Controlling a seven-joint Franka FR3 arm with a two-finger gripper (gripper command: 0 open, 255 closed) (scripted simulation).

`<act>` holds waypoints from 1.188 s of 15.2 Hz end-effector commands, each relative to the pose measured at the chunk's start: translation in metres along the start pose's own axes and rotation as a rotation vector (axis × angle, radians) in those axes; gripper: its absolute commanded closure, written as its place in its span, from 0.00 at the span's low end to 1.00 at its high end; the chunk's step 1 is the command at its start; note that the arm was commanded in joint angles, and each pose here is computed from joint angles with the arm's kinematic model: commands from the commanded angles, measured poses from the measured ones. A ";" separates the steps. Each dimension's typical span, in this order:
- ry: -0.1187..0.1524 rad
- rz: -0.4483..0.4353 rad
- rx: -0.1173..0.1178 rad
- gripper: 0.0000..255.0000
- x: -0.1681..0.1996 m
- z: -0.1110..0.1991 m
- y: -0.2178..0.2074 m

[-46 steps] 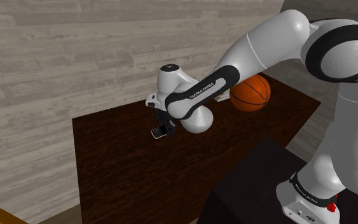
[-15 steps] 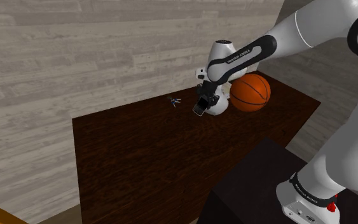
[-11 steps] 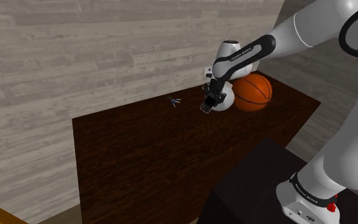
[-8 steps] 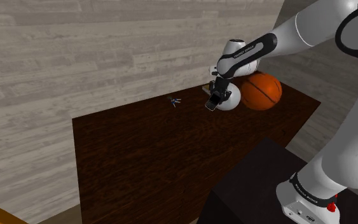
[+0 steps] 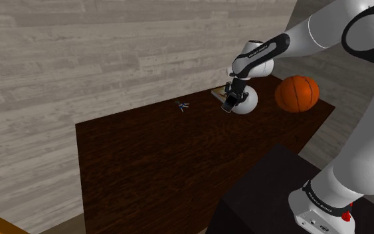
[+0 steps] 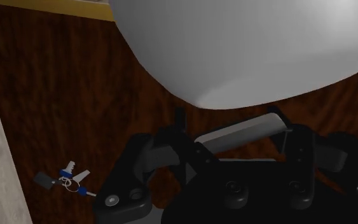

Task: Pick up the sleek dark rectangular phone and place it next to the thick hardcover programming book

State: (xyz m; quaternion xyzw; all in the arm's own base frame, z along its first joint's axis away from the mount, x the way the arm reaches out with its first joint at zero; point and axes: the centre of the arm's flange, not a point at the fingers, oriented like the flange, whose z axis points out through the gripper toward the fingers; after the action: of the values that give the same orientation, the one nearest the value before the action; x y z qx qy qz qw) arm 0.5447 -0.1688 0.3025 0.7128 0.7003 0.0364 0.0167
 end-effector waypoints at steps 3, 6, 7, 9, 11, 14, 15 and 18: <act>-0.002 0.011 0.017 1.00 -0.010 0.031 -0.008; -0.002 0.011 0.017 1.00 -0.010 0.047 -0.009; -0.002 0.011 0.017 1.00 -0.010 0.052 -0.009; -0.002 0.011 0.017 1.00 -0.011 0.062 -0.010; -0.002 0.011 0.017 1.00 -0.011 0.073 -0.011; -0.002 0.011 0.017 1.00 -0.011 0.081 -0.011; -0.002 0.011 0.017 1.00 -0.011 0.081 -0.011; -0.002 0.011 0.017 1.00 -0.011 0.081 -0.011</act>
State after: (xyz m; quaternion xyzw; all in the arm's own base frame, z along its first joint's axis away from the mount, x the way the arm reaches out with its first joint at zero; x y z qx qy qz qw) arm 0.5593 -0.1784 0.2572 0.7111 0.6983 0.0573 0.0589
